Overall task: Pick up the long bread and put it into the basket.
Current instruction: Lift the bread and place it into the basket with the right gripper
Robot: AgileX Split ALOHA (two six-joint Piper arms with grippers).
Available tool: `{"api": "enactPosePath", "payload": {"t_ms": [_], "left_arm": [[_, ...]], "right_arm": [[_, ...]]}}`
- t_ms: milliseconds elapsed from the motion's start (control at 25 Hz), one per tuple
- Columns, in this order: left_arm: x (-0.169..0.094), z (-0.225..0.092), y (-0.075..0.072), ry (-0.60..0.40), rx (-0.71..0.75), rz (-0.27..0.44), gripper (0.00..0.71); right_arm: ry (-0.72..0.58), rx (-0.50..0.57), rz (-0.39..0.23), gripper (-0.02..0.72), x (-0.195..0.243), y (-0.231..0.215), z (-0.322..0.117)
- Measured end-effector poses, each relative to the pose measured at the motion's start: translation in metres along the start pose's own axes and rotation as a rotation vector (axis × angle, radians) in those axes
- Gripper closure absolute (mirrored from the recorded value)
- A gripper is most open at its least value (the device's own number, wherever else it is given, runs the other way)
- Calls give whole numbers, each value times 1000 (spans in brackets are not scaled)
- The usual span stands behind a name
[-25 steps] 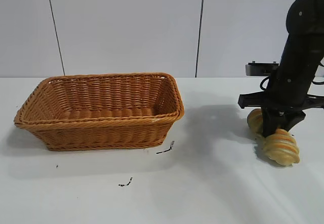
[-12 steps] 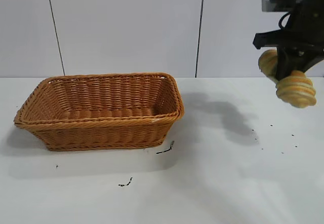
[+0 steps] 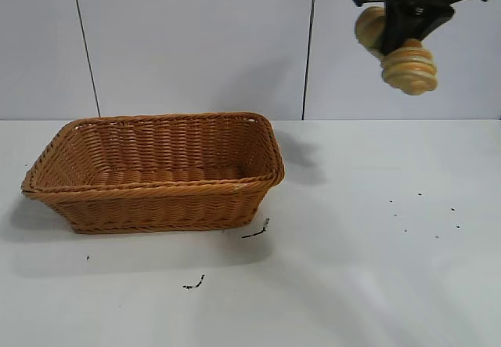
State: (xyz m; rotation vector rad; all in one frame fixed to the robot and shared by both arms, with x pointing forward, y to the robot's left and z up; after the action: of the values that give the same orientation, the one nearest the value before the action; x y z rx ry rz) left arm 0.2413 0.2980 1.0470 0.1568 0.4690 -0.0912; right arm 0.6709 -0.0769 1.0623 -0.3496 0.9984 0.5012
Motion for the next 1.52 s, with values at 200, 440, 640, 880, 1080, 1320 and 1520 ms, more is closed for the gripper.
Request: {"api": "enactPosePath", "payload": {"t_ms": [200,440,640,880,1080,1320,1520], "left_arm": [[0,0,0,0,0,0,18],[0,0,0,0,0,0,18],[0,0,0,0,0,0,18],[0,0,0,0,0,0,18],[0,0,0,0,0,0,18],[0,0,0,0,0,0,18],[0,0,0,0,0,0,18]], "right_arm": [[-65,-298,59,615,20,65,14],[-88,-784,73,615,65,97,9],[-106,-962,61,615,101,100,4],[-91,-934,118,615,137,106,-9],[-98,-884,174,545,144,112,-13],[-113,-844,202,88,141,115,-11],[-132,-819,197,15,130,114,-6]]}}
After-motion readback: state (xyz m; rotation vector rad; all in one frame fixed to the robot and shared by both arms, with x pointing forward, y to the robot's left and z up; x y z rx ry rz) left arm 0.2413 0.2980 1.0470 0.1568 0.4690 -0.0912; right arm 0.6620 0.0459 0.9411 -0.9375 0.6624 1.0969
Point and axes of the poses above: a point on each arm's last joint axis where the gripper is mounted, x pointing out along that axis toward the gripper, y along the wrist's bending axis when the last joint is at zero, z = x × y, the point moved 1 cm from there along x, pointing out along that axis toward the gripper, and after that the axes turned 6 degrees about x, right-handed, at the moved point
